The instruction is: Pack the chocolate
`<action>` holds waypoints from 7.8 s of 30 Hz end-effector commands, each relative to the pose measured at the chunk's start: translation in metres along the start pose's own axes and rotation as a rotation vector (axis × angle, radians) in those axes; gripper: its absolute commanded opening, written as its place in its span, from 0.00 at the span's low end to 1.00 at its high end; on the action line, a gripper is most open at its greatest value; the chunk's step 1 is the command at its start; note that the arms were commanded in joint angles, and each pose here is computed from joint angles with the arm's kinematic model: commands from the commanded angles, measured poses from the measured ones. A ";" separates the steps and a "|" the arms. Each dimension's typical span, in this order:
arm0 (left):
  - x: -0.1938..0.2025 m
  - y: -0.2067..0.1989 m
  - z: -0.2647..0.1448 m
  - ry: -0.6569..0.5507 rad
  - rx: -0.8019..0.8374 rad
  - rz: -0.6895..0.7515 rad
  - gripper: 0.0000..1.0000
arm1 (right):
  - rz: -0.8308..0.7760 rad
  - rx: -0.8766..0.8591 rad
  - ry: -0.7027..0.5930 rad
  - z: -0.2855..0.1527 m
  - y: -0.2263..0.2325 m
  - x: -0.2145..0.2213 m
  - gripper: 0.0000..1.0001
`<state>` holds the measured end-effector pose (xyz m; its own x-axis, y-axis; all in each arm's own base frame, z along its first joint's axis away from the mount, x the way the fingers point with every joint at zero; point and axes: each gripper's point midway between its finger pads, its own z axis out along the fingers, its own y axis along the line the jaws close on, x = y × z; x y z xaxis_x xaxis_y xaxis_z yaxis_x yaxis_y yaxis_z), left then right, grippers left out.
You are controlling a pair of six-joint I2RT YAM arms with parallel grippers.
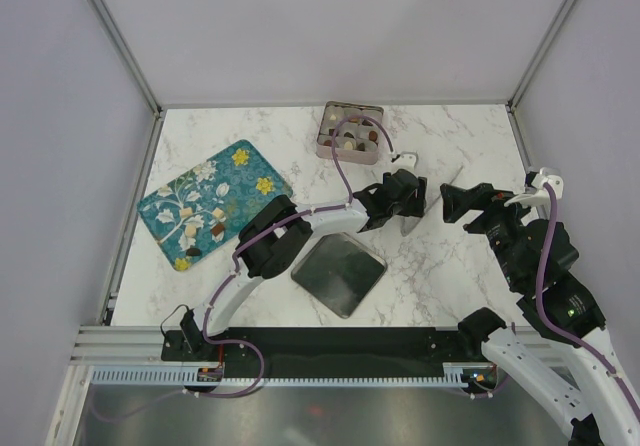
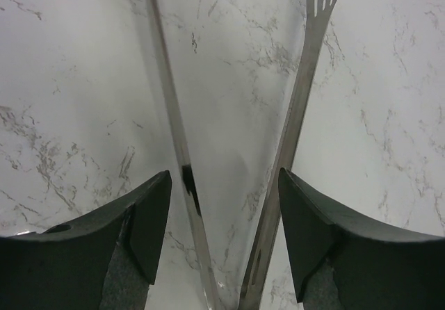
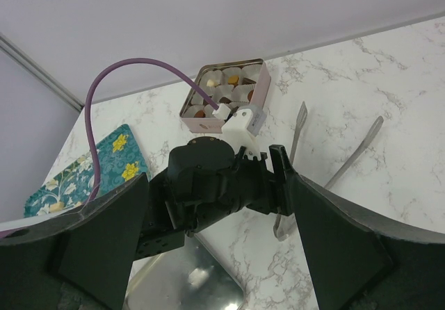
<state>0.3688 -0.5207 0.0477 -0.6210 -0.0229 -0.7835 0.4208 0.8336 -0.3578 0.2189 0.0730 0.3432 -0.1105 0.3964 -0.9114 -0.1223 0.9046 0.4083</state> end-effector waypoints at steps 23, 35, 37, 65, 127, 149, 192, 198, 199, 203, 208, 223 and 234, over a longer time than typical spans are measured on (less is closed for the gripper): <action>-0.143 0.031 -0.219 -0.217 -0.036 0.036 1.00 | -0.147 0.008 0.257 0.024 -0.002 0.060 0.88; -0.055 0.152 -0.330 -0.135 -0.141 -0.070 0.99 | -0.019 0.109 0.682 0.069 -0.002 0.195 0.66; -0.042 0.158 -0.339 -0.135 -0.137 -0.073 0.99 | 0.016 0.154 0.734 0.066 -0.007 0.218 0.64; 0.057 0.179 -0.308 0.146 -0.061 -0.233 0.87 | -0.427 -0.238 0.924 0.101 0.028 0.365 0.42; -0.075 0.133 -0.288 0.147 0.276 -0.585 0.19 | -0.673 -0.223 0.210 0.093 0.115 0.139 0.75; -0.114 0.122 -0.306 0.175 0.404 -0.603 0.21 | -1.539 -0.129 -0.083 0.024 0.179 0.218 0.71; -0.142 0.157 -0.332 0.023 0.165 -0.464 0.73 | -1.589 0.107 -0.289 0.047 0.198 0.192 0.00; -0.213 0.206 -0.346 -0.142 0.026 -0.458 0.74 | -1.360 0.064 -0.225 0.067 0.207 0.177 0.00; -0.223 0.213 -0.350 -0.167 0.012 -0.463 0.74 | -1.318 0.054 -0.210 0.071 0.208 0.174 0.00; -0.268 0.230 -0.364 -0.277 -0.023 -0.446 0.74 | -1.108 -0.096 -0.061 0.097 0.230 0.159 0.00; -0.289 0.228 -0.355 -0.326 0.044 -0.360 0.75 | -0.461 -0.246 0.016 0.162 0.211 0.071 0.00; -0.279 0.224 -0.253 -0.203 0.410 -0.243 0.72 | 0.313 -0.764 0.203 0.272 0.110 -0.002 0.00; -0.287 0.247 -0.175 -0.174 0.514 -0.158 0.71 | 0.538 -1.060 0.306 0.298 0.092 0.014 0.00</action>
<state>0.5257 -0.1985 0.2396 -0.7047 -0.3132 -0.6366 0.4493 0.4974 -0.7421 0.5362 0.1983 0.2934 -0.6295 0.5682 -0.5299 -0.5441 0.1645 0.8227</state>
